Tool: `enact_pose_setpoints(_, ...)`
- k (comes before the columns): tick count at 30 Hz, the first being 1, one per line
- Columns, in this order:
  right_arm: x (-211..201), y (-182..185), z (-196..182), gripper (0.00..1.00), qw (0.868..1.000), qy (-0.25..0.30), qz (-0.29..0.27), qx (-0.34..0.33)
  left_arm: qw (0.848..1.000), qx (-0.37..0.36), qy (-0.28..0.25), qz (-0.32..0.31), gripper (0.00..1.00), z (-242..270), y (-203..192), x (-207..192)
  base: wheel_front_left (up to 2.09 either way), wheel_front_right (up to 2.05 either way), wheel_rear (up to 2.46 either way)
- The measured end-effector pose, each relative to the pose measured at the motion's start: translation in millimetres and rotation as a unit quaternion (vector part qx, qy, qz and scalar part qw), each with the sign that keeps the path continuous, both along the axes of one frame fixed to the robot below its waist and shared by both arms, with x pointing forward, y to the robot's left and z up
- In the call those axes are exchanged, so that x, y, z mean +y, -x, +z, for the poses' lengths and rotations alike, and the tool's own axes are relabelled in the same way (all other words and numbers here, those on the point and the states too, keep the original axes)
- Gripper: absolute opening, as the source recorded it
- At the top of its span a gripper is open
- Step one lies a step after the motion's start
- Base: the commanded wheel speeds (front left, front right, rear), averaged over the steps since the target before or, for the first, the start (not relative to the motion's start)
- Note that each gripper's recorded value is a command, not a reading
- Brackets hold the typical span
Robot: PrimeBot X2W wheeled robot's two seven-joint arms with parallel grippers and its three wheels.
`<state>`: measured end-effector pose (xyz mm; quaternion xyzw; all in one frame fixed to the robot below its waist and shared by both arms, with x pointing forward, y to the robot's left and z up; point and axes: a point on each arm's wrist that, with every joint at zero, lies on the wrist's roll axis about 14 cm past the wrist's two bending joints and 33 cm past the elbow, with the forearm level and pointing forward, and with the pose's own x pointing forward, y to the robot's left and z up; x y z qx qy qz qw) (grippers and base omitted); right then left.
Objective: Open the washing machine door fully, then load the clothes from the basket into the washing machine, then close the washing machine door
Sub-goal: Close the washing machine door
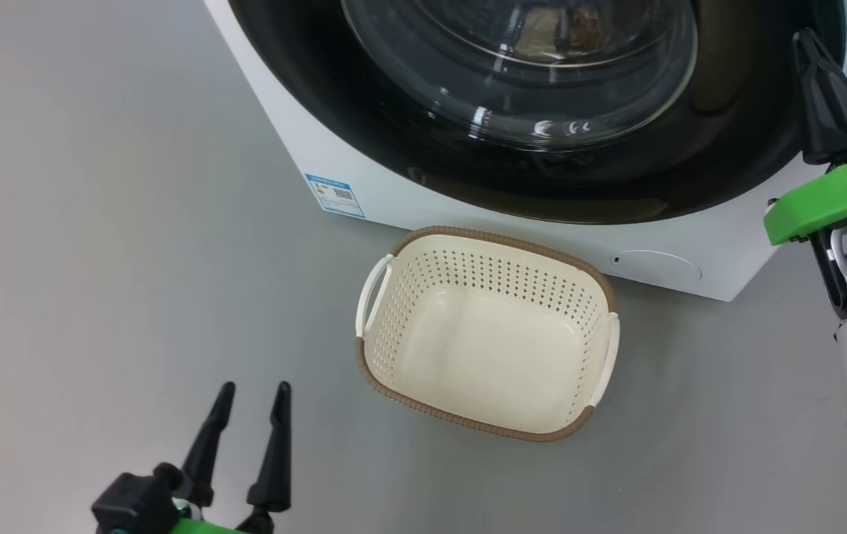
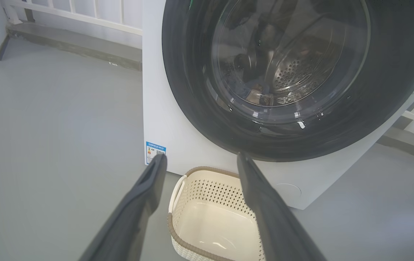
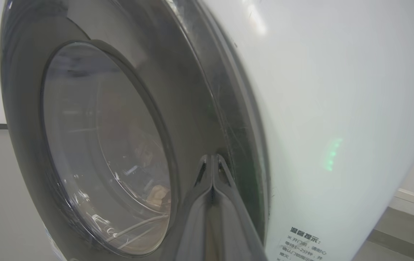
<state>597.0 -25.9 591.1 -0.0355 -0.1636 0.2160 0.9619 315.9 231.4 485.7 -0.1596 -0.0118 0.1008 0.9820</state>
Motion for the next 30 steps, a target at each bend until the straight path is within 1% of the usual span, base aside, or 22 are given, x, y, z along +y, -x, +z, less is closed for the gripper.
enact_pose_setpoints(3,-1.0,-3.8,-5.9,0.00,1.000,0.005,-0.005,0.006,1.000,-0.001,0.005,-0.006,1.00,0.0,0.6,-5.1,0.00,0.00,0.00)
enact_pose_setpoints(9,-0.8,-5.6,-4.3,0.00,1.000,0.011,-0.011,0.008,1.000,-0.009,0.008,-0.007,1.00,4.7,2.8,-7.4,0.00,0.00,0.00)
enact_pose_setpoints(11,-1.7,-4.2,1.1,0.00,1.000,0.010,-0.013,0.003,1.000,-0.014,0.008,-0.007,1.00,7.4,3.6,-7.0,0.00,0.00,0.00)
enact_pose_setpoints(14,-1.8,3.6,25.4,0.00,1.000,-0.002,-0.010,-0.024,1.000,-0.025,0.007,-0.006,1.00,13.8,4.2,-5.4,0.00,0.00,0.00)
enact_pose_setpoints(15,-1.3,7.3,32.4,0.05,0.999,-0.010,-0.008,-0.032,1.000,-0.029,0.007,-0.007,1.00,16.0,3.8,-6.0,0.00,0.00,0.00)
enact_pose_setpoints(16,-0.2,12.2,37.6,0.23,0.999,-0.015,-0.004,-0.038,0.999,-0.033,0.007,-0.008,1.00,18.0,3.5,-6.1,0.00,0.00,0.00)
enact_pose_setpoints(18,3.2,25.0,40.6,0.37,0.999,-0.026,0.006,-0.043,0.999,-0.039,0.007,-0.008,1.00,21.1,3.5,-5.3,0.00,0.00,0.00)
enact_pose_setpoints(19,4.0,32.1,39.0,0.49,0.999,-0.030,0.011,-0.041,0.999,-0.042,0.007,-0.009,1.00,22.7,2.9,-5.3,0.00,0.00,0.00)
enact_pose_setpoints(20,3.3,38.9,36.7,0.83,0.999,-0.034,0.012,-0.038,0.999,-0.045,0.007,-0.010,1.00,24.1,2.1,-5.7,0.00,0.00,0.00)
enact_pose_setpoints(21,1.5,45.8,35.0,1.00,0.999,-0.038,0.013,-0.036,0.999,-0.049,0.007,-0.012,1.00,25.9,1.3,-6.1,0.00,0.00,0.00)
enact_pose_setpoints(27,-19.4,84.8,37.5,1.00,0.998,-0.046,0.008,-0.046,0.997,-0.072,0.001,-0.024,1.00,38.4,-4.0,-9.8,0.00,0.00,0.00)
enact_pose_setpoints(30,-31.8,105.5,29.4,1.00,0.998,-0.043,0.000,-0.038,0.996,-0.076,0.002,-0.034,1.00,40.1,-5.2,-15.2,0.00,0.00,0.00)
